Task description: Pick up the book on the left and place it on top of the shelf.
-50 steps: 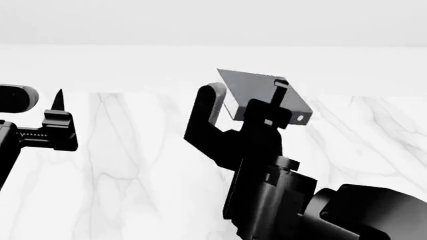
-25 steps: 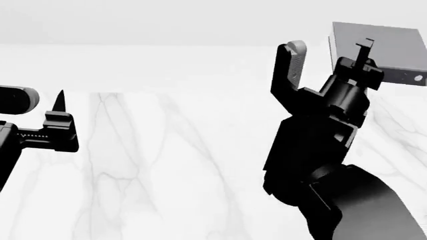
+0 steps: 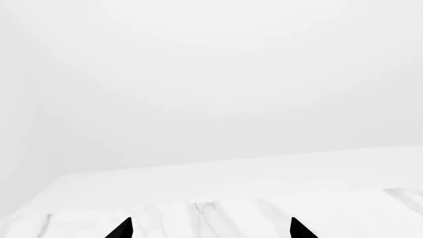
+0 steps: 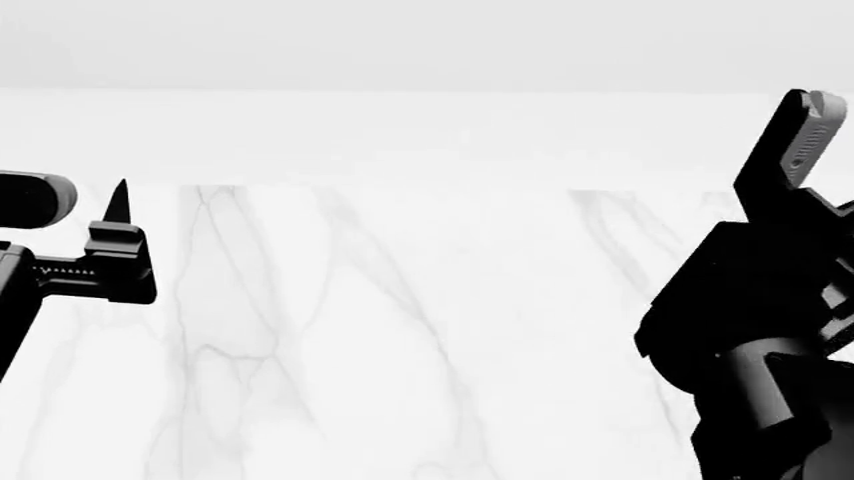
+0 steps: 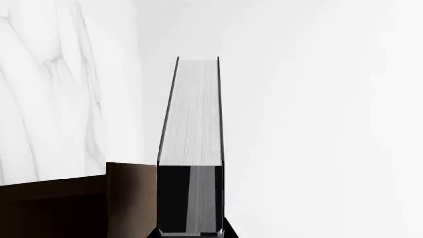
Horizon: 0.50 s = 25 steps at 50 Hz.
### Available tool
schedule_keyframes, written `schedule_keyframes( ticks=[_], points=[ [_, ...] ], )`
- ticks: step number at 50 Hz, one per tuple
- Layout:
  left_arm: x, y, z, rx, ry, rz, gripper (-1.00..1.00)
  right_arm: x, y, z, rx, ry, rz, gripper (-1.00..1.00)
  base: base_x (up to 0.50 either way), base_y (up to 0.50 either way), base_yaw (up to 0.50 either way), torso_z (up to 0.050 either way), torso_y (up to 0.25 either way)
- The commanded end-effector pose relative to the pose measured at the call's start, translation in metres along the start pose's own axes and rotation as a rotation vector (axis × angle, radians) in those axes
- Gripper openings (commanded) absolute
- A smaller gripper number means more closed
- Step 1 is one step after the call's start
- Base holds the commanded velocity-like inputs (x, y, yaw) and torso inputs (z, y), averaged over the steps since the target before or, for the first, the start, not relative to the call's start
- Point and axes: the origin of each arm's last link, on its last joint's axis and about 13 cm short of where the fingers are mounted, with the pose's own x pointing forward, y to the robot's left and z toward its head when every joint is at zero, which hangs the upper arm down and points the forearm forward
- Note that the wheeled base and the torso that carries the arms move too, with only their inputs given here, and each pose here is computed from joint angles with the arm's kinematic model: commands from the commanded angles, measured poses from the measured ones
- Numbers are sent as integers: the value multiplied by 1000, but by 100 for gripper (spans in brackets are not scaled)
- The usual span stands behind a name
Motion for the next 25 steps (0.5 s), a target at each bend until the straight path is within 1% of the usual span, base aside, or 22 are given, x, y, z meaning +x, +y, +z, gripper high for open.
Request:
schedule_keyframes(
  ticks=[1,7,10,12,15,16,18,19,23,25],
  points=[
    [1,1,2,-25,-11,-5,100,11,-16,-22,-85,154,-110,-100,0,0,0,0,10],
    [1,2,0,-26,-8,-2,100,17,-14,-35,-64,226,-87,-100,0,0,0,0,0],
    [0,2,0,-27,-8,-1,100,20,-13,-45,-57,289,-87,-100,0,0,0,0,3],
    [0,2,1,-26,-9,-2,100,21,-14,-53,-78,346,-112,-100,0,0,0,0,0],
    [0,2,1,-26,-9,-3,100,23,-14,-61,-77,397,-125,-100,0,0,0,0,0],
    [1,2,1,-25,-9,-3,100,24,-14,-66,-83,435,-132,-100,0,0,0,0,0],
    [0,2,1,-26,-8,-2,100,26,-15,-74,-110,480,-174,-100,0,0,0,8,5],
    [0,3,0,-27,-8,-2,100,26,-14,-77,-98,502,-166,-100,0,0,0,0,0],
    [0,4,0,-32,-4,-1,100,28,-12,-86,-114,549,-187,-100,0,0,0,0,0],
    [0,4,0,-32,-4,-1,100,29,-10,-89,-111,563,-179,-100,0,0,0,0,0]
  ],
)
